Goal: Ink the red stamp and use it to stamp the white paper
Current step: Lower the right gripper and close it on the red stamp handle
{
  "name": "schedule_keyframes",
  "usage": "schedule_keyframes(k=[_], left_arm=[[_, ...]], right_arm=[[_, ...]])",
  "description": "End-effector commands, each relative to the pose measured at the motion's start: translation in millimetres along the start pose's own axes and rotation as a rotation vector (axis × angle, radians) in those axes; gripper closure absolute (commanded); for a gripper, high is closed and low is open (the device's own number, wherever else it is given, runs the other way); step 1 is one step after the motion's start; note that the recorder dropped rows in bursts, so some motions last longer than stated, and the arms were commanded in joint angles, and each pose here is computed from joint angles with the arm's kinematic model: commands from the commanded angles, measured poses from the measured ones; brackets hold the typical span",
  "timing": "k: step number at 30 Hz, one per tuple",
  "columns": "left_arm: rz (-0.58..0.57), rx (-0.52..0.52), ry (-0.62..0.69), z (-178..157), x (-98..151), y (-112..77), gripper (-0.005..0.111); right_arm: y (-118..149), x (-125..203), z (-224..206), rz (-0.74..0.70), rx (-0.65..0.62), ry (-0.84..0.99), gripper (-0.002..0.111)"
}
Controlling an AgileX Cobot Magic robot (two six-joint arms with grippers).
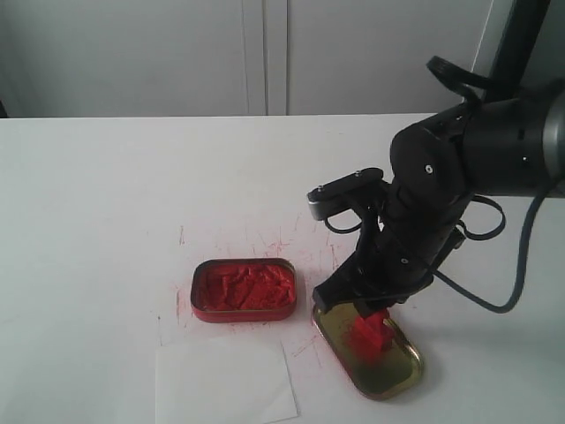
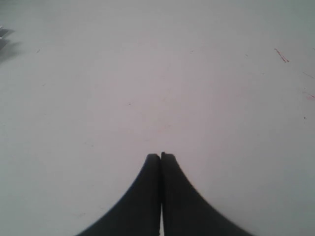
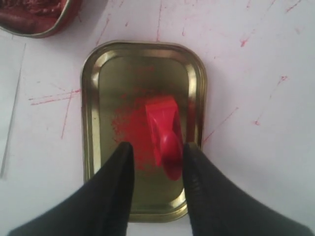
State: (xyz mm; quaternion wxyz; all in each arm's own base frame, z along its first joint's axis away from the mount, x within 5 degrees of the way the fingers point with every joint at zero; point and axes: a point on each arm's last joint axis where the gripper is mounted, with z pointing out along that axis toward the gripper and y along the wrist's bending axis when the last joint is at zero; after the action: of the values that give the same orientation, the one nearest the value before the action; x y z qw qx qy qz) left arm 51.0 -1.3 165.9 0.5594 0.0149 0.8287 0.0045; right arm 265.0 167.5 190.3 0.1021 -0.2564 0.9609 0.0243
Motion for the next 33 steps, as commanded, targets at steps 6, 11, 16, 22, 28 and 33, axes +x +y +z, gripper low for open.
schedule_keyframes(k=[6,11,16,22,28,33], left_arm=[[-0.004,-0.001,0.002,0,1,0.0,0.107],[-0.004,-0.001,0.002,0,1,0.0,0.107],[-0.004,-0.001,0.002,0,1,0.0,0.107],[-0.004,-0.001,0.002,0,1,0.0,0.107],[-0.004,-0.001,0.002,0,1,0.0,0.107],[-0.004,-0.001,0.002,0,1,0.0,0.107]], right_arm=[[0,0,20,-0.017,0.005,0.052,0.075],[0,-1,21,-0.017,0.004,0.043,0.075],[0,-1,24,-0.018,0.004,0.052,0.075],[1,0,37,-0.018,0.006,0.087,0.075],[0,0,37,-0.026,0.012,0.083,0.085],[-1,0,37,-0.038,0.023,0.090,0.107]])
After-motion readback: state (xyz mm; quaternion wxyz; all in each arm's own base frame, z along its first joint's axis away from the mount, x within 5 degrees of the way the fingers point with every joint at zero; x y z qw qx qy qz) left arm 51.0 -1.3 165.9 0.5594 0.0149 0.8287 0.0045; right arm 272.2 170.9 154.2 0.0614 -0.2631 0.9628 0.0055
